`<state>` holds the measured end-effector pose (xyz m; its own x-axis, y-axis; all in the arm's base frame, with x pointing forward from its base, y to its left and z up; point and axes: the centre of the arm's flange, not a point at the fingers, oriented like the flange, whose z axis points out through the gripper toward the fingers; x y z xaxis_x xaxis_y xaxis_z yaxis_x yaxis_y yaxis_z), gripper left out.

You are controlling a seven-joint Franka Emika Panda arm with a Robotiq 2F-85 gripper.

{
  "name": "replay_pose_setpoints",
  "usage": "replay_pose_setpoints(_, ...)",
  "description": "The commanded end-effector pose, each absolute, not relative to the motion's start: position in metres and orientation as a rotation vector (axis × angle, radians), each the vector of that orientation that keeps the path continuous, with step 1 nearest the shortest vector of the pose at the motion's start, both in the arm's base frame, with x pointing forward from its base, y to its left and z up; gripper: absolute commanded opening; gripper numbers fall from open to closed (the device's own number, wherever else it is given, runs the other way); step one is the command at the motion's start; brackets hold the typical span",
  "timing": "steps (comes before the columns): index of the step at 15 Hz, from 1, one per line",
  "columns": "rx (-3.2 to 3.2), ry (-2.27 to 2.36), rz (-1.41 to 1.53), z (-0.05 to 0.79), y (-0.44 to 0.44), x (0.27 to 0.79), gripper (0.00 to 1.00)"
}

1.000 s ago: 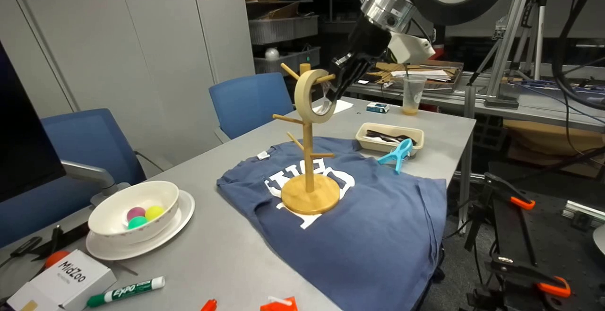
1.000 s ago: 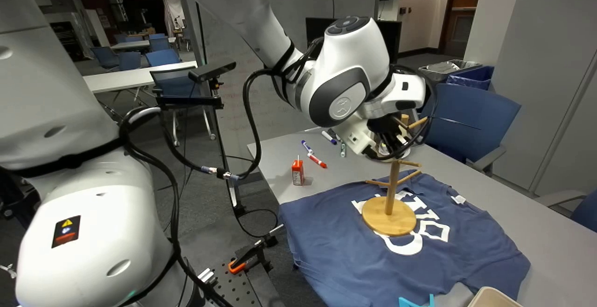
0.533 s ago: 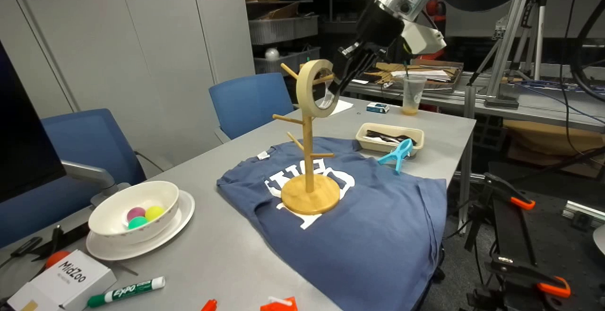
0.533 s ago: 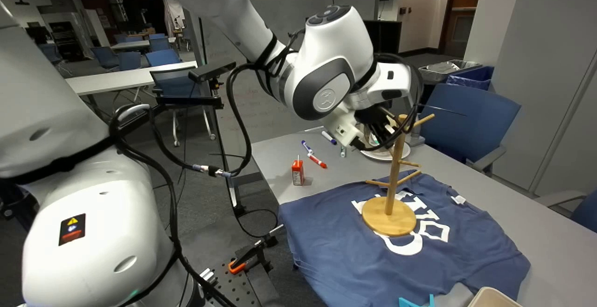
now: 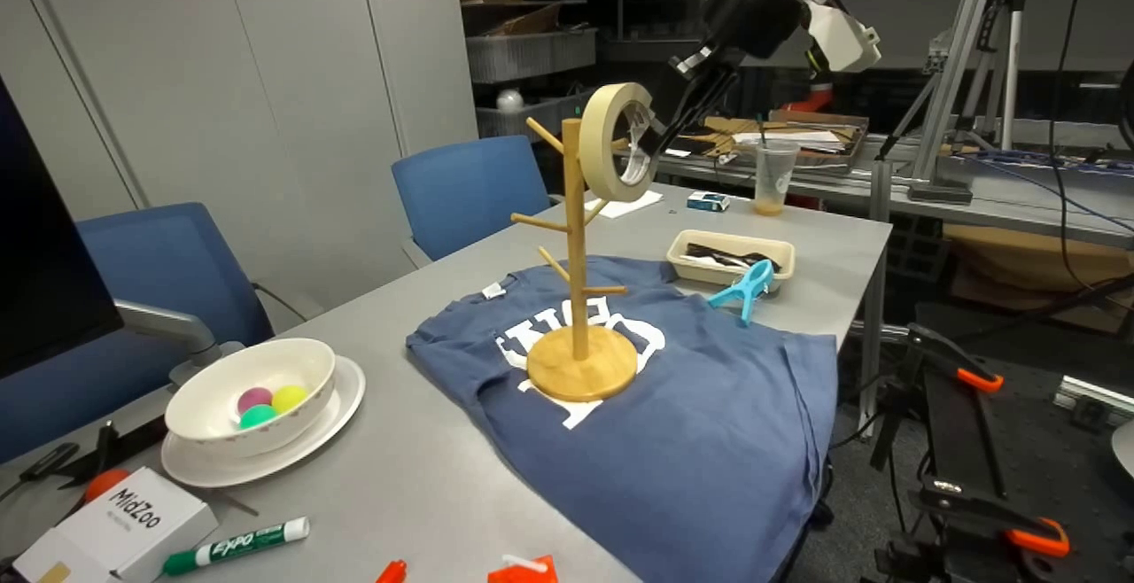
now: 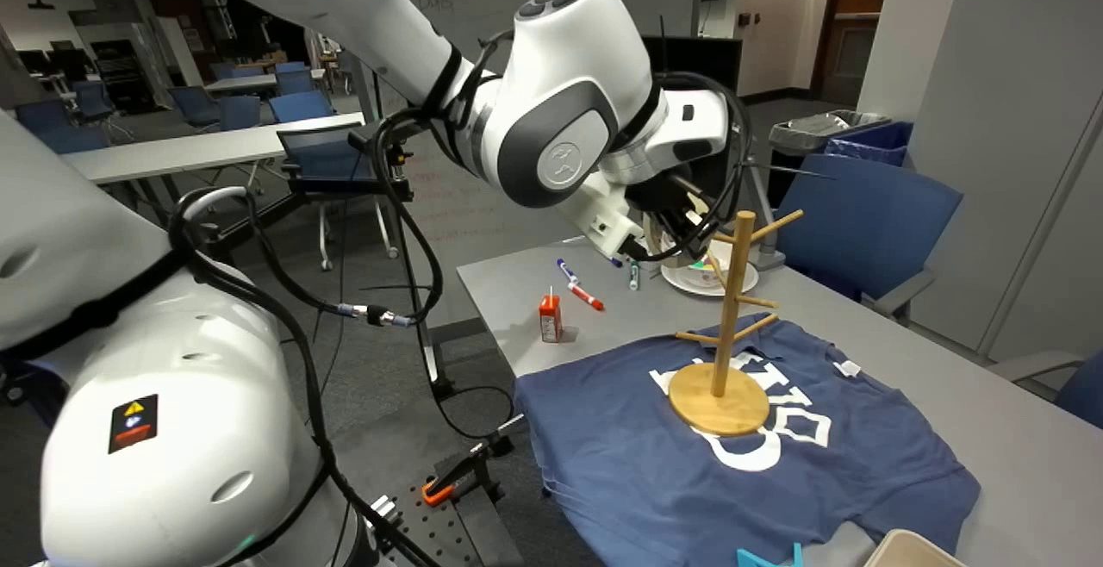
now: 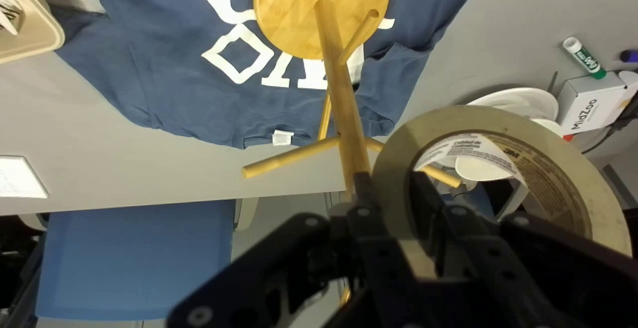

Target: Remove the white tape from the wooden stand, place the blue clip on the wooden stand

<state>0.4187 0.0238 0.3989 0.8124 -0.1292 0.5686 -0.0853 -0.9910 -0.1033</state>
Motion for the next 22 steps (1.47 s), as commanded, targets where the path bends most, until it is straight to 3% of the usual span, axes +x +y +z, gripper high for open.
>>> replay_pose_setpoints(1,-2.974,0.122,-0.838,0.410,0.028,0.392,0.06)
replay_pose_setpoints(8,-3.126,0.074,-0.431,0.407,0.028,0.371,0.06)
replay_pose_setpoints(9,-3.156,0.086,-0.376,0.365,0.022,0.394,0.06)
replay_pose_setpoints(22,-3.375,0.408,-0.076,0.272,-0.084,0.495,0.06)
